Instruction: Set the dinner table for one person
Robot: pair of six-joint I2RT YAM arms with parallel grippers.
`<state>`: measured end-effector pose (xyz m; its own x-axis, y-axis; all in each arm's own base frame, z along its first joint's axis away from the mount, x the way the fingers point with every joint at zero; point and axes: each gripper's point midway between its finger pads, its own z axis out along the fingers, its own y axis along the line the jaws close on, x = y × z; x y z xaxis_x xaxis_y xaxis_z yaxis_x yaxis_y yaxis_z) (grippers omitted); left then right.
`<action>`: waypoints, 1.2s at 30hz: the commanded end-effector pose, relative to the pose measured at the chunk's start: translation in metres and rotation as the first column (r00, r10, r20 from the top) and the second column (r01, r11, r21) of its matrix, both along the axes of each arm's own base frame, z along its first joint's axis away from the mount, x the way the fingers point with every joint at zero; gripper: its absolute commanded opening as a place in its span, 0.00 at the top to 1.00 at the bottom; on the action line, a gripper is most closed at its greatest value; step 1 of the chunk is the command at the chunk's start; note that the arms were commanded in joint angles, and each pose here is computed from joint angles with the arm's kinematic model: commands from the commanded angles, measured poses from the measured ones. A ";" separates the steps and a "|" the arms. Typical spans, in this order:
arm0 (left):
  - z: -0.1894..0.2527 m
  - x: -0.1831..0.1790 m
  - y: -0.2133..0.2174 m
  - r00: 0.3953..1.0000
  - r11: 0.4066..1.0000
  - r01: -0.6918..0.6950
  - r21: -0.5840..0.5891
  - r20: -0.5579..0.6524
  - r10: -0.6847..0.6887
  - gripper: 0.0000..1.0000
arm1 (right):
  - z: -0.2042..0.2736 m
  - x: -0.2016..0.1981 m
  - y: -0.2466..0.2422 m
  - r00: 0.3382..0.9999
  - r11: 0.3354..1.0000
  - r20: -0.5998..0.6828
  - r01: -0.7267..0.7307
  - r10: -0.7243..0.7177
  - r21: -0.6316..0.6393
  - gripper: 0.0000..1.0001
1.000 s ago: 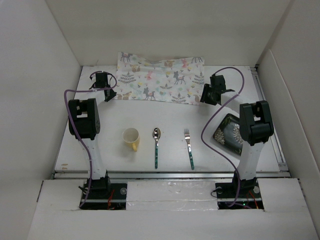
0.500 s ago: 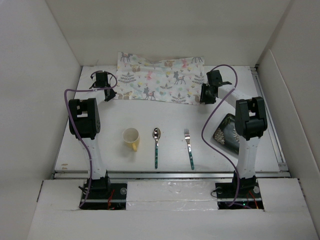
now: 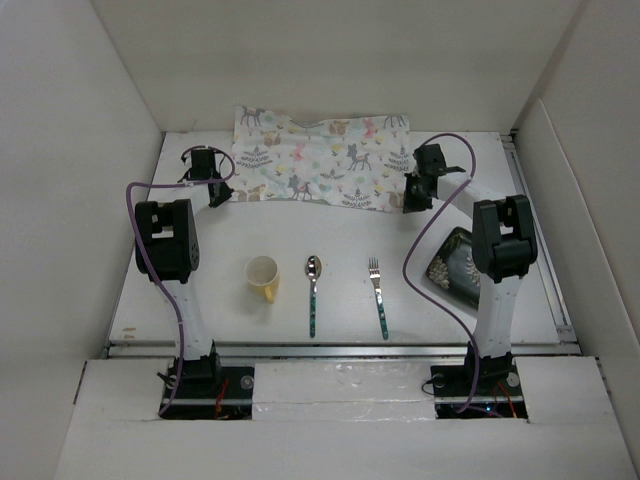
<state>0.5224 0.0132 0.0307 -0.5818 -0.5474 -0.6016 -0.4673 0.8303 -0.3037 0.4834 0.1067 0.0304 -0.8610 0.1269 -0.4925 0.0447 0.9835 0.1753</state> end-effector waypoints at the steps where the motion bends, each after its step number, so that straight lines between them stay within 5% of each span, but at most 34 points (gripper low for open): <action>1: 0.018 -0.015 -0.001 1.000 1.000 0.005 0.001 0.003 -0.006 1.00 | 0.019 -0.008 -0.002 0.998 0.999 0.059 0.004 -0.007 0.051 1.00; 24: 0.018 -0.088 -0.006 0.998 0.997 -0.011 0.071 -0.068 0.016 1.00 | 0.045 -0.047 -0.028 0.974 0.993 0.208 0.067 -0.085 0.094 1.00; 27: 0.016 -0.088 -0.001 0.995 0.995 -0.017 0.099 -0.093 0.026 1.00 | 0.048 -0.046 -0.013 0.974 0.997 0.222 0.043 -0.056 0.064 0.77; 28: 0.016 -0.088 0.000 0.995 0.994 -0.023 0.105 -0.095 0.033 0.99 | 0.051 -0.042 -0.010 0.972 0.997 0.229 0.042 -0.055 0.059 0.62; 32: 0.040 -0.084 0.005 0.998 0.991 -0.050 0.123 -0.033 0.054 0.46 | 0.045 -0.033 -0.008 0.973 0.998 0.220 0.065 -0.069 0.025 0.50; 36: 0.086 -0.076 -0.001 0.996 0.995 -0.045 0.085 0.085 0.038 0.38 | 0.046 -0.020 -0.018 0.971 0.992 0.212 0.120 -0.112 -0.024 0.49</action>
<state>0.4303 0.0116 0.0481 -0.6197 -0.5080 -0.5983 -0.5141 0.8387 -0.1797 0.4402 0.1025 0.0590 -0.7668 0.1791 -0.6163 0.0675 0.9775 0.2000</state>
